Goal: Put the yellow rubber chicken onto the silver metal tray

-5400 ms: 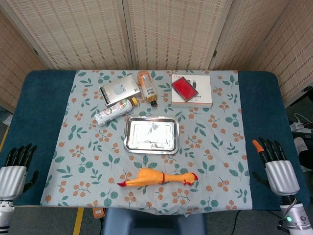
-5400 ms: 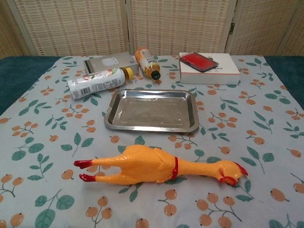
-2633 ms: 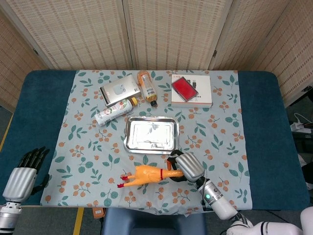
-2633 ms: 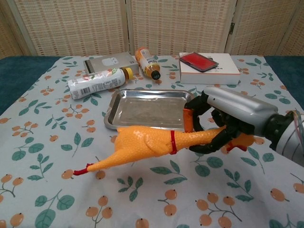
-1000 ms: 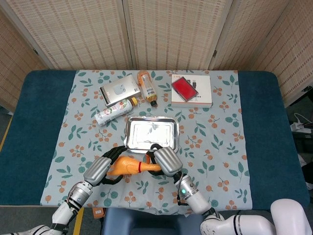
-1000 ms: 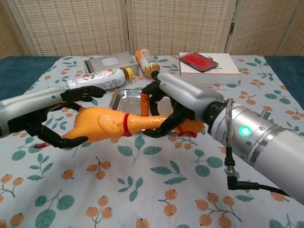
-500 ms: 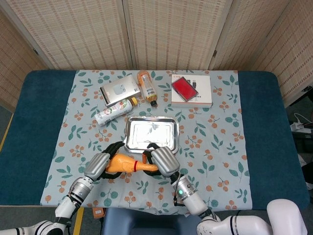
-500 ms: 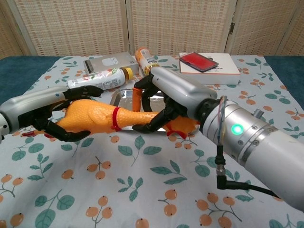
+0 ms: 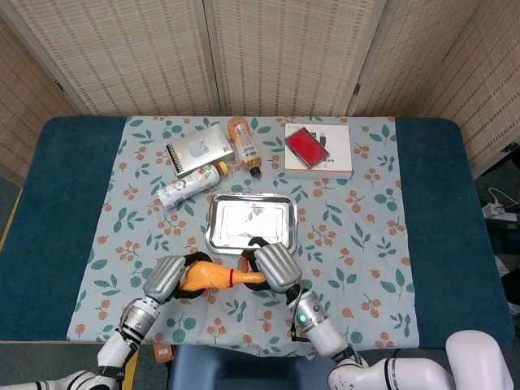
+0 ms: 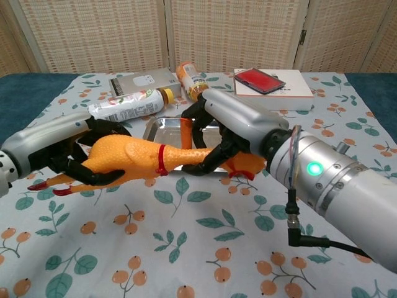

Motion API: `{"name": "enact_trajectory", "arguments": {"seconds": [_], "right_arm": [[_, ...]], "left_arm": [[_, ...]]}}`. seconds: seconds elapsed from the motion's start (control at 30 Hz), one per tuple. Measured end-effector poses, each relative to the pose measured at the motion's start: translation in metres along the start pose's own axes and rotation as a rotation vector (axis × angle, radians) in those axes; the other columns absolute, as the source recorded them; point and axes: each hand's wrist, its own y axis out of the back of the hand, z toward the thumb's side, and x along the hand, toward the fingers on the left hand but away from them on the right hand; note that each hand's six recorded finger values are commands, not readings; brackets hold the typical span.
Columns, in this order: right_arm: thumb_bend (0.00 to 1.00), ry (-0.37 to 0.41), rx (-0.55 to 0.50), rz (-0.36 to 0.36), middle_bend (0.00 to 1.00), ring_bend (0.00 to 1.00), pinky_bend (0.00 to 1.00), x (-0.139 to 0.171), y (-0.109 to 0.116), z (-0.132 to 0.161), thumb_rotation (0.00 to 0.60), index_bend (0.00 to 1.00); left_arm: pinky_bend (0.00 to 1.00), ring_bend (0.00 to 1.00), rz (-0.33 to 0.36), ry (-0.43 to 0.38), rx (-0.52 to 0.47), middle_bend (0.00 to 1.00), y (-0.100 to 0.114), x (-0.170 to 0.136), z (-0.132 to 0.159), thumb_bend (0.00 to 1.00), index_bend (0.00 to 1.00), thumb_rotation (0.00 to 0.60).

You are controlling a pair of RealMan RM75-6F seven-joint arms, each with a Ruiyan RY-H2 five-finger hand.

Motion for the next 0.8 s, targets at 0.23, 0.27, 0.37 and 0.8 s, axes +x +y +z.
{"name": "enact_trajectory", "arguments": {"seconds": [0.23,0.27,0.37,0.8], "right_arm": [[0.24,-0.003,-0.002,0.003,0.69,0.78,1.0,0.0033,0.003,-0.0008,0.6,0.98],[0.24,-0.003,-0.003,0.003,0.69,0.78,1.0,0.0036,0.0035,-0.0008,0.6,0.98],[0.24,-0.002,-0.005,0.006,0.69,0.78,1.0,0.0044,0.0046,-0.0007,0.6,0.98],[0.24,-0.014,-0.002,0.01,0.69,0.78,1.0,0.0067,0.0064,-0.0094,0.6,0.98]], "left_arm": [[1.0,0.94,0.039,-0.027,0.057,0.82,-0.0065,-0.0013,0.0047,0.83,0.89,0.6],[1.0,0.94,0.04,-0.026,0.059,0.82,-0.0067,-0.0016,0.0047,0.82,0.89,0.6],[1.0,0.89,0.045,-0.021,0.031,0.8,-0.0071,-0.002,0.0052,0.74,0.86,0.6],[0.08,0.0,-0.053,-0.069,-0.039,0.0,-0.0067,-0.0055,0.0075,0.35,0.0,0.6]]}}
